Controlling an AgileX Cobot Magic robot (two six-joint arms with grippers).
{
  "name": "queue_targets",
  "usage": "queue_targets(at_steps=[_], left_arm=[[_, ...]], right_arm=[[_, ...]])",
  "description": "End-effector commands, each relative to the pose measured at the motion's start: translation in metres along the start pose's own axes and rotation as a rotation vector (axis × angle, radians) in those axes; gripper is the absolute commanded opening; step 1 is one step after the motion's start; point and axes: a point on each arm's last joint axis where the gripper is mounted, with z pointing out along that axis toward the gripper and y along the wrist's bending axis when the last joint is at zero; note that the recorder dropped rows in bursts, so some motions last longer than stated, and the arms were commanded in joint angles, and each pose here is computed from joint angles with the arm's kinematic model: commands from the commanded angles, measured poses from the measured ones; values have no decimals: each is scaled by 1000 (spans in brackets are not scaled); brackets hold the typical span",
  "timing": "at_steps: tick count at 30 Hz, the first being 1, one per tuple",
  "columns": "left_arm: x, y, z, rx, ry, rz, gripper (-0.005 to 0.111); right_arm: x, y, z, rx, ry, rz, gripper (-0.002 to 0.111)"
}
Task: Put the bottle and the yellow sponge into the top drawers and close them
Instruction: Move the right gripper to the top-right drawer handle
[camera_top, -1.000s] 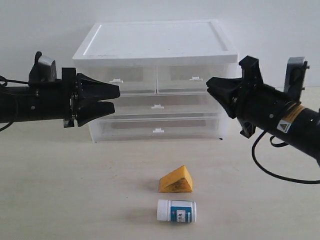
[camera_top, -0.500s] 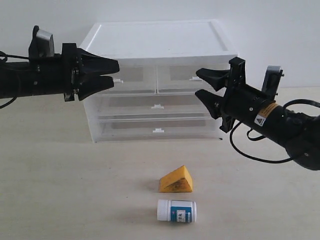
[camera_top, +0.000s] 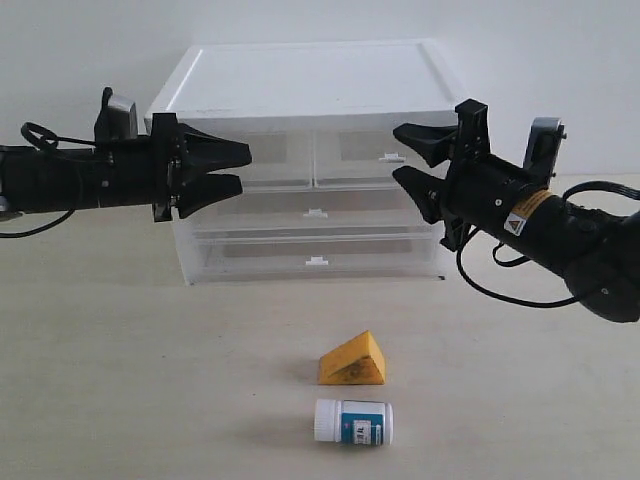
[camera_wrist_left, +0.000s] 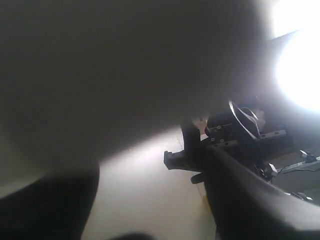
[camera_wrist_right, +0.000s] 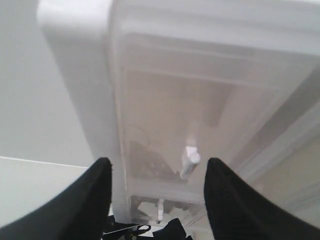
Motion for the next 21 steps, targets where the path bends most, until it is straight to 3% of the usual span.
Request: queue_targets(at_steps=[1, 14, 17, 21], left_arm=[[-5, 1, 4, 18, -2, 38, 58], [-12, 7, 5, -31, -22, 50, 58], [-12, 7, 5, -35, -24, 50, 58], [-12, 7, 5, -38, -23, 51, 58]], right_arm=[[-4, 3, 6, 4, 9, -63, 50], [-10, 2, 13, 69, -17, -111, 49], [-10, 2, 13, 69, -19, -110, 35], [-10, 2, 13, 69, -19, -114, 7]])
